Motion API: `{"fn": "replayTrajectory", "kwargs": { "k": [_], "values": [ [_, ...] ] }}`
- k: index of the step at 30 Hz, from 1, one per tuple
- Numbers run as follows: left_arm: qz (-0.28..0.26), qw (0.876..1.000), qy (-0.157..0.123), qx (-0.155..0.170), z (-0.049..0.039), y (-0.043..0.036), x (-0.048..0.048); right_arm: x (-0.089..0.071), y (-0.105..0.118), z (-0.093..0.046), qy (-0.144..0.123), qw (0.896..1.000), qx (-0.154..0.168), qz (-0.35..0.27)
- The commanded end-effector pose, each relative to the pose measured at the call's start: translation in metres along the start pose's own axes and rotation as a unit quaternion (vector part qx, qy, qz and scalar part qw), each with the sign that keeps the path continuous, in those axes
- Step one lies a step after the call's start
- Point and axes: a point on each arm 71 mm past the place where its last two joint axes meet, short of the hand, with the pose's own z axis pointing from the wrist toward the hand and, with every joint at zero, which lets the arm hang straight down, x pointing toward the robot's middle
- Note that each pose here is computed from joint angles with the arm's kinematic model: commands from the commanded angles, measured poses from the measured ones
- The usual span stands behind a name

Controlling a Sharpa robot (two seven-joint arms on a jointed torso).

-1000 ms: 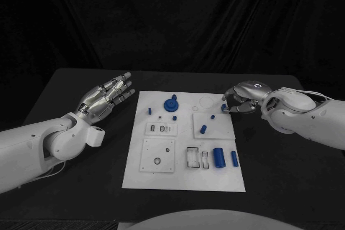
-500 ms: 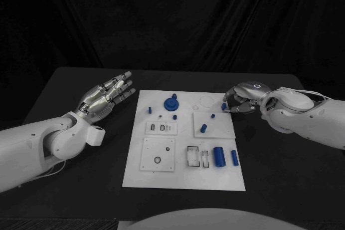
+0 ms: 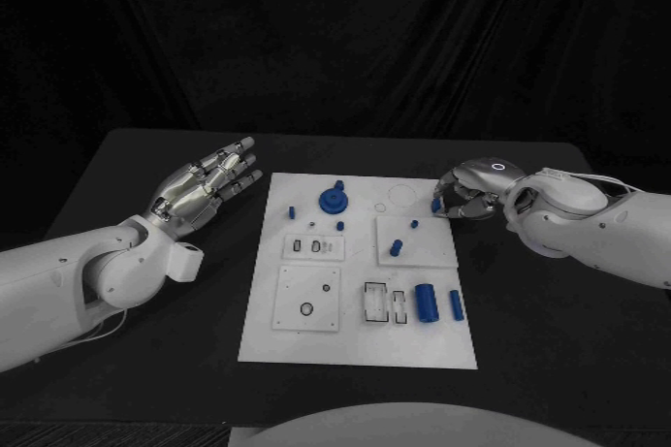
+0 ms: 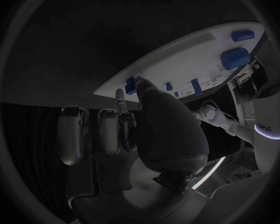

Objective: Assemble the parts on the task board

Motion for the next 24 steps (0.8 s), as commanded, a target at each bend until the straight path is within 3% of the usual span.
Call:
{"fn": "replayTrajectory", "kwargs": {
  "k": [1, 24],
  "values": [
    [-0.004, 1.000, 0.005, 0.005, 0.0006, -0.0002, 0.0017, 0.0019, -0.0009, -0.0001, 0.003, 1.000, 0.008, -0.001],
    [-0.006, 1.000, 0.008, 0.002, 0.0018, 0.0008, 0.0019, 0.0032, 0.0029, 0.0028, 0.005, 1.000, 0.003, 0.000]
  ]
}}
